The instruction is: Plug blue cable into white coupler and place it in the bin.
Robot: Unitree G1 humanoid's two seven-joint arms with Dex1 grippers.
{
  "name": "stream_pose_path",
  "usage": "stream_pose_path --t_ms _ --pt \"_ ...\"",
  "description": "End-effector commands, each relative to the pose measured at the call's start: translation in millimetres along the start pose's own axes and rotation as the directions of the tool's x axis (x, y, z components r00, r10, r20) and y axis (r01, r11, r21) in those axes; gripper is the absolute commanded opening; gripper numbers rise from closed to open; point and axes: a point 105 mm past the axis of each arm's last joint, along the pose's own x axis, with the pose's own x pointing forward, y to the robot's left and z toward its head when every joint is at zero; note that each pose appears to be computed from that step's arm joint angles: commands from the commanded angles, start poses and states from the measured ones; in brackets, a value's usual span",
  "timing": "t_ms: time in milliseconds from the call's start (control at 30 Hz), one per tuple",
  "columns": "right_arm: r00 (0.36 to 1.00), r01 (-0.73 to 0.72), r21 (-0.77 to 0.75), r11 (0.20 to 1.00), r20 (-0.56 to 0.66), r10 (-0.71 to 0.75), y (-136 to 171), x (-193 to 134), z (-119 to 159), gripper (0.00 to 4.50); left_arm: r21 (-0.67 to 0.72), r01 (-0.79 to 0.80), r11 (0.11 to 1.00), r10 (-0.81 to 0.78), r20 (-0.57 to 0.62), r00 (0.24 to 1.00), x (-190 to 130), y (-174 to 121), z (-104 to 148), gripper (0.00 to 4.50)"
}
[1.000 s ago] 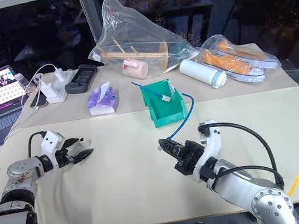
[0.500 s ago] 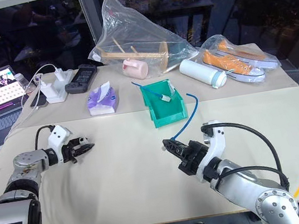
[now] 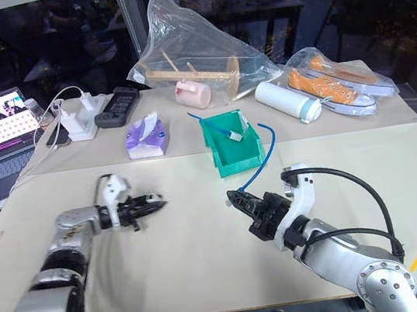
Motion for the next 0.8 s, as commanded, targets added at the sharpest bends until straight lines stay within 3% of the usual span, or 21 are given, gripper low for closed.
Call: stream_pose_path --t_ms 33,300,400,700,767,800 --pt "0.996 0.026 -0.003 1.0 0.087 -0.025 0 -6 16 0.0 0.078 0.072 0.994 -0.074 0.023 0.997 33 -26 38 0.89" --pt "0.98 0.124 0.016 0.992 0.153 -0.125 -11 -14 19 0.0 0.127 0.084 0.988 -0.076 -0.073 0.994 82 -66 42 0.89" --pt "0.975 0.139 0.021 0.99 0.17 -0.14 -11 -17 20 0.0 0.189 0.07 0.979 -0.044 -0.138 0.99 89 -72 31 0.89" --pt "0.972 0.144 0.028 0.989 0.185 -0.146 -11 -18 19 0.0 0.024 -0.019 1.0 0.023 -0.162 0.987 93 -89 12 0.89" --pt "0.972 0.142 0.027 0.99 0.185 -0.144 -11 -17 19 0.0 -0.008 -0.021 1.0 0.019 -0.169 0.985 92 -91 10 1.89" --pt "0.972 0.14 0.027 0.99 0.185 -0.143 -11 -17 19 0.0 -0.024 -0.021 0.999 0.016 -0.173 0.985 91 -92 9 2.17"
